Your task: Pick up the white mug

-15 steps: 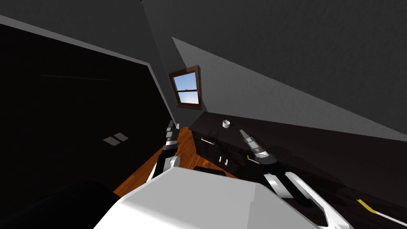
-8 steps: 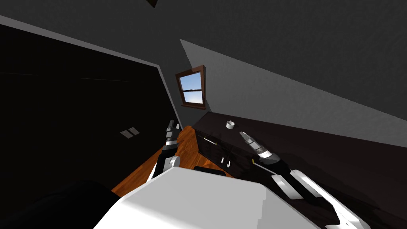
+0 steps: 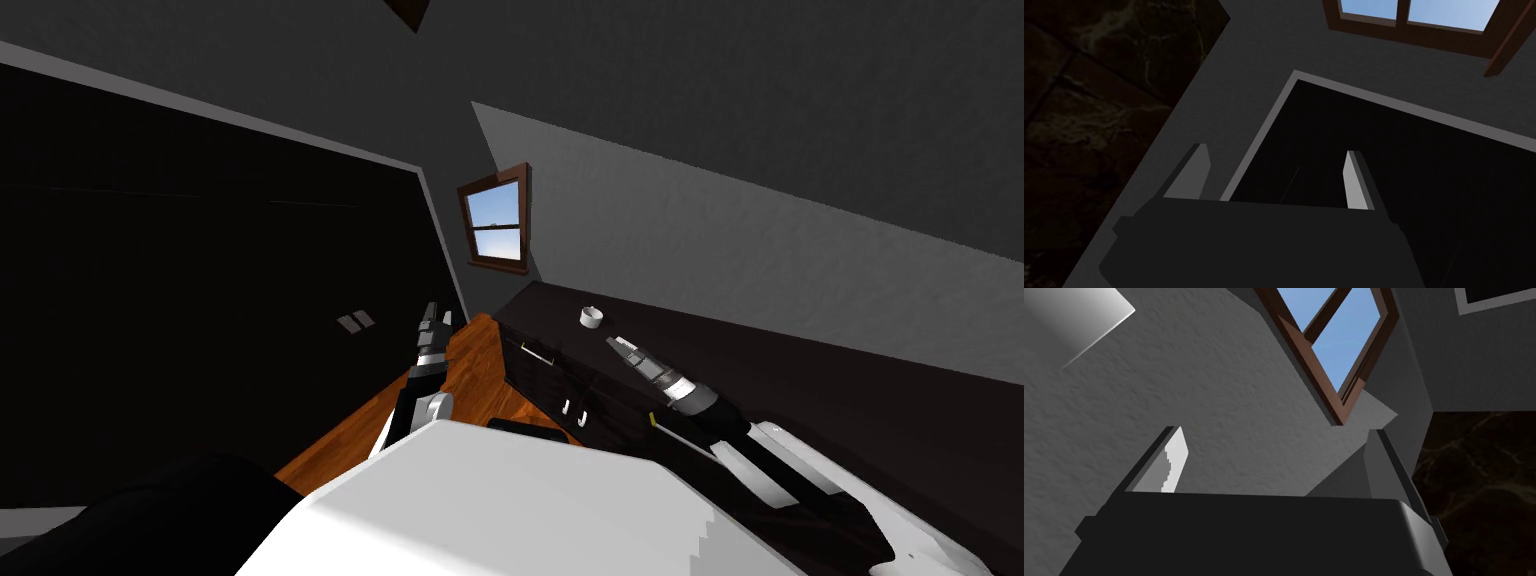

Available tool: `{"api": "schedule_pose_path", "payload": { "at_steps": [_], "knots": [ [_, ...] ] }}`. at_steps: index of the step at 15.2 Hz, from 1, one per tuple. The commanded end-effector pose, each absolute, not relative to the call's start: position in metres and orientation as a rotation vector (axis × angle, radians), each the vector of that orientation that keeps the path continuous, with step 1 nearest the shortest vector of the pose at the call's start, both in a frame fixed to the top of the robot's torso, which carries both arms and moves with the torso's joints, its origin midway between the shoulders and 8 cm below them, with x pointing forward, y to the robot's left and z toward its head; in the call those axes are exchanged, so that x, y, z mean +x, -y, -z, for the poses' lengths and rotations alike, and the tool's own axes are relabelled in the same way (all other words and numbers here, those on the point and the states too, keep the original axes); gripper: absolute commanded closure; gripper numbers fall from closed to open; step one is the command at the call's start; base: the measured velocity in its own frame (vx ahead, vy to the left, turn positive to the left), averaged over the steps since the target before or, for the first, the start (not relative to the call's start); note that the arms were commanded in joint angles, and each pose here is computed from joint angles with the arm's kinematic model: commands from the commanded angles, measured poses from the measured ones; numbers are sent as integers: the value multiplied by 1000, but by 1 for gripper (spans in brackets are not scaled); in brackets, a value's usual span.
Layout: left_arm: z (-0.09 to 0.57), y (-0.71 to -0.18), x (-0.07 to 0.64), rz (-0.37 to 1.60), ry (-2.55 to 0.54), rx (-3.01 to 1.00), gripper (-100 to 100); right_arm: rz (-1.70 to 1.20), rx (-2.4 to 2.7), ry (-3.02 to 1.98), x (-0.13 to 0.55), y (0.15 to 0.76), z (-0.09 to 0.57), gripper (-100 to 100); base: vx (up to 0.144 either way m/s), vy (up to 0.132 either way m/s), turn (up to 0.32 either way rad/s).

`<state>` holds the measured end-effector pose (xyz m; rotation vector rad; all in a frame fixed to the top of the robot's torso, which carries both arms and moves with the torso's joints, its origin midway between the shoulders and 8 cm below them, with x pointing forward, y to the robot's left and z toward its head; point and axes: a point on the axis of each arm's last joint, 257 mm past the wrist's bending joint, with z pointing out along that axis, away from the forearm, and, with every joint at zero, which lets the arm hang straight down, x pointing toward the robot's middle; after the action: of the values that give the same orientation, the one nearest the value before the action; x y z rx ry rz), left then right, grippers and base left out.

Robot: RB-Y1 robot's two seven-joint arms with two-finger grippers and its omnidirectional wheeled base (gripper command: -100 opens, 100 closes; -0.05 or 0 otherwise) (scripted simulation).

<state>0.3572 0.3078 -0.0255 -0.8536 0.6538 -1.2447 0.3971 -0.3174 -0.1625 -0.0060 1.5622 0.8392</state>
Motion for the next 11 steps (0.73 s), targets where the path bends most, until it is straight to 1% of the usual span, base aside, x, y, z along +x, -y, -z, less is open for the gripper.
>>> {"api": "schedule_pose_path", "payload": {
  "at_steps": [1, 2, 4, 5, 6, 11],
  "knots": [
    [26, -308, 357, 1245, -654, -854, 0, -807, -47, -1607, 398, 327, 169, -100, -15, 8, 250],
    [26, -308, 357, 1245, -654, -854, 0, -803, -56, -1612, 398, 328, 169, -100, -8, 2, 110],
    [26, -308, 357, 1245, -654, -854, 0, -764, -95, -1663, 399, 341, 178, -100, -10, 7, 240],
    [26, -308, 357, 1245, -654, -854, 0, -758, -107, -1670, 399, 343, 177, -100, -7, 1, 72],
    [26, -308, 357, 1244, -654, -854, 0, -728, -124, -1709, 398, 355, 188, -100, -9, 10, 202],
    [26, -308, 357, 1245, -654, -854, 0, -661, -206, -1783, 398, 375, 191, -100, -6, 7, 180]
  ]
}}
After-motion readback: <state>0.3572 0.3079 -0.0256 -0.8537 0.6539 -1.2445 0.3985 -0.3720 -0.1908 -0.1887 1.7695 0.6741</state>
